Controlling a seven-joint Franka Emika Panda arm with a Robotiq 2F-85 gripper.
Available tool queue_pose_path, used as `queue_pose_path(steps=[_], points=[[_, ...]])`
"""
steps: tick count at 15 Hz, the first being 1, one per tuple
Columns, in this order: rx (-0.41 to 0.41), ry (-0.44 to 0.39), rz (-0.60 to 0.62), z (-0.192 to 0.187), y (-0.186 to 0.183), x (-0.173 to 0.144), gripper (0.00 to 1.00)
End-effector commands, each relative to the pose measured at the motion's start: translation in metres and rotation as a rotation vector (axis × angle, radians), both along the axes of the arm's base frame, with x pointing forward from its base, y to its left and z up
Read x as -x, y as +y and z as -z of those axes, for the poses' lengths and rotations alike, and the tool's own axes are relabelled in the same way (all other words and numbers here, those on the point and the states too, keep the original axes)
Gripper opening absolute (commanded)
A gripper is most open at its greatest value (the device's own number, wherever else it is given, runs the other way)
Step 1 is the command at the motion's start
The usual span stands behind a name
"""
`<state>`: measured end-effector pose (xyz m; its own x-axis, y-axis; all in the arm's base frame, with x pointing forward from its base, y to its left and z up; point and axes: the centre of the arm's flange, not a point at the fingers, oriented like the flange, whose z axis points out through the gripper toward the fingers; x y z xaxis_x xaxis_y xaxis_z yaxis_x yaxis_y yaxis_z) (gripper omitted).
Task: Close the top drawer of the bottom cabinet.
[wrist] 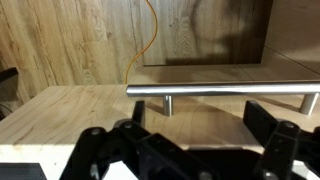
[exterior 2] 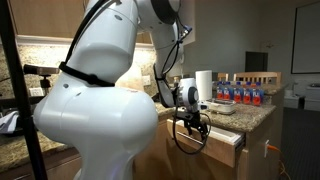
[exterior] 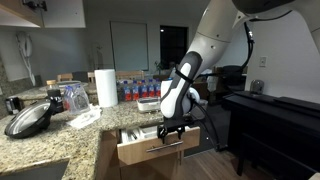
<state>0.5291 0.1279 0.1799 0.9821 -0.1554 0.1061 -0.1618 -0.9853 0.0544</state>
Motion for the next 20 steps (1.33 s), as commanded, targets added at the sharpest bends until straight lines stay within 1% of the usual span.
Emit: queue_pose_path(steps=[1, 5, 20], points=[[0.028, -0.037, 0.016, 0.001, -0.005, -0.011, 1.00], [0.031, -0.040, -0.008, 0.003, -0.005, -0.018, 1.00], [0.037, -0.061, -0.023, -0.002, -0.007, -0.039, 1.00]])
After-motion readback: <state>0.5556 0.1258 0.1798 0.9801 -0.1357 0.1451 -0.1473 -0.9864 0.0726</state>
